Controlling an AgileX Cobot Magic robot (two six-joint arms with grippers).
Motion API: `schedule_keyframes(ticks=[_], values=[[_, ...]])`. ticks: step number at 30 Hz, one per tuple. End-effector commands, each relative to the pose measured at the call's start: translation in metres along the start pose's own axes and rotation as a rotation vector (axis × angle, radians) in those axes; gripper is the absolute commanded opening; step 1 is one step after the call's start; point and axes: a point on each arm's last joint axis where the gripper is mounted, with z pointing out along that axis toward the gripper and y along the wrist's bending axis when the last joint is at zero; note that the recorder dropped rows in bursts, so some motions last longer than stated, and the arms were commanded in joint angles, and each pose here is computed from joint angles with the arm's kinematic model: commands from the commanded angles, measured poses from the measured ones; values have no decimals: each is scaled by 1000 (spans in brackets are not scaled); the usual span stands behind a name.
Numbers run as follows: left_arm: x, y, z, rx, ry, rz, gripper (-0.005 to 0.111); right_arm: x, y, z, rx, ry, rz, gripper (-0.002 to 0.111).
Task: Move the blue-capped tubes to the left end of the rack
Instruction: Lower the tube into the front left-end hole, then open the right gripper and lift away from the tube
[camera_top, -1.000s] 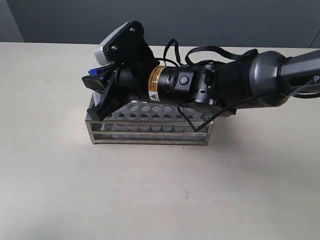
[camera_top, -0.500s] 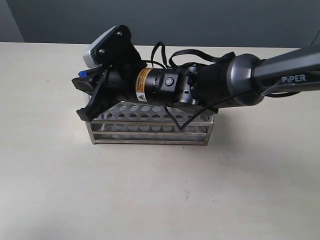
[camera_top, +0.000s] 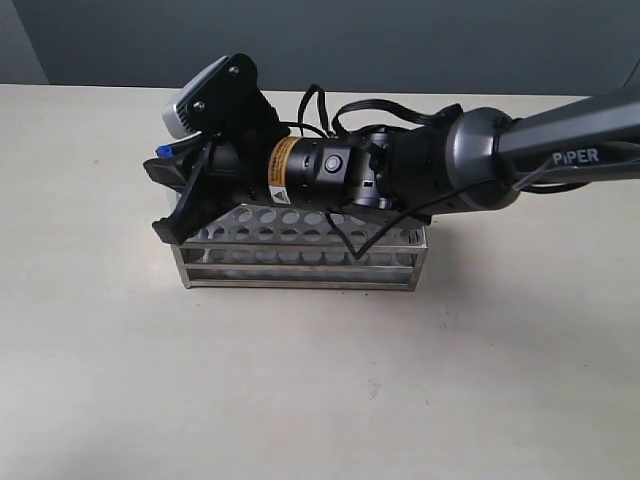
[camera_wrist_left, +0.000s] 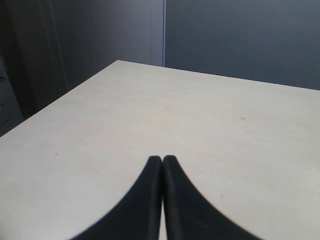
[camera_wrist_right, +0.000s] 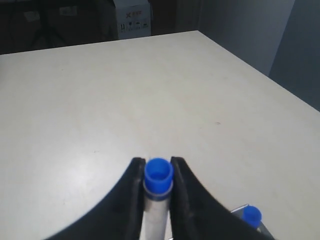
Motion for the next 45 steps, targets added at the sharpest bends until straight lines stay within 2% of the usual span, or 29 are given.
schedule_keyframes(ticks=[1,13,15,19,21,29,32,34,35,36,41,45], values=[[-1,0,-1,2,-10,-6,1,-2,0,-4,6,56,-24,-1],[-2,0,-1,2,-12,-2,1,6,0,-2,8,103,-29,-1],[-2,0,-1,2,-12,-2,1,6,0,-2,8,103,-25,5],[-2,0,-1,2,-12,-2,1,6,0,-2,9,105,-25,29],[-2,0,-1,2,-12,-2,1,6,-1,-2,10,108,-27,34],[-2,0,-1,2,-12,-2,1,7,-1,-2,13,112,-27,34],[-2,0,-1,2,-12,-2,1,-4,-1,-7,25,85,-7,32],[-2,0,-1,2,-12,-2,1,-19,-4,-16,57,60,3,20],[-2,0,-1,2,-12,-2,1,-27,-7,-21,77,54,-3,11],[-2,0,-1,2,-12,-2,1,-35,-12,-29,108,51,-11,-1],[-2,0,-1,2,-12,-2,1,-71,-53,-84,325,49,-9,0],[-2,0,-1,2,-12,-2,1,-80,-83,-150,508,33,43,0]])
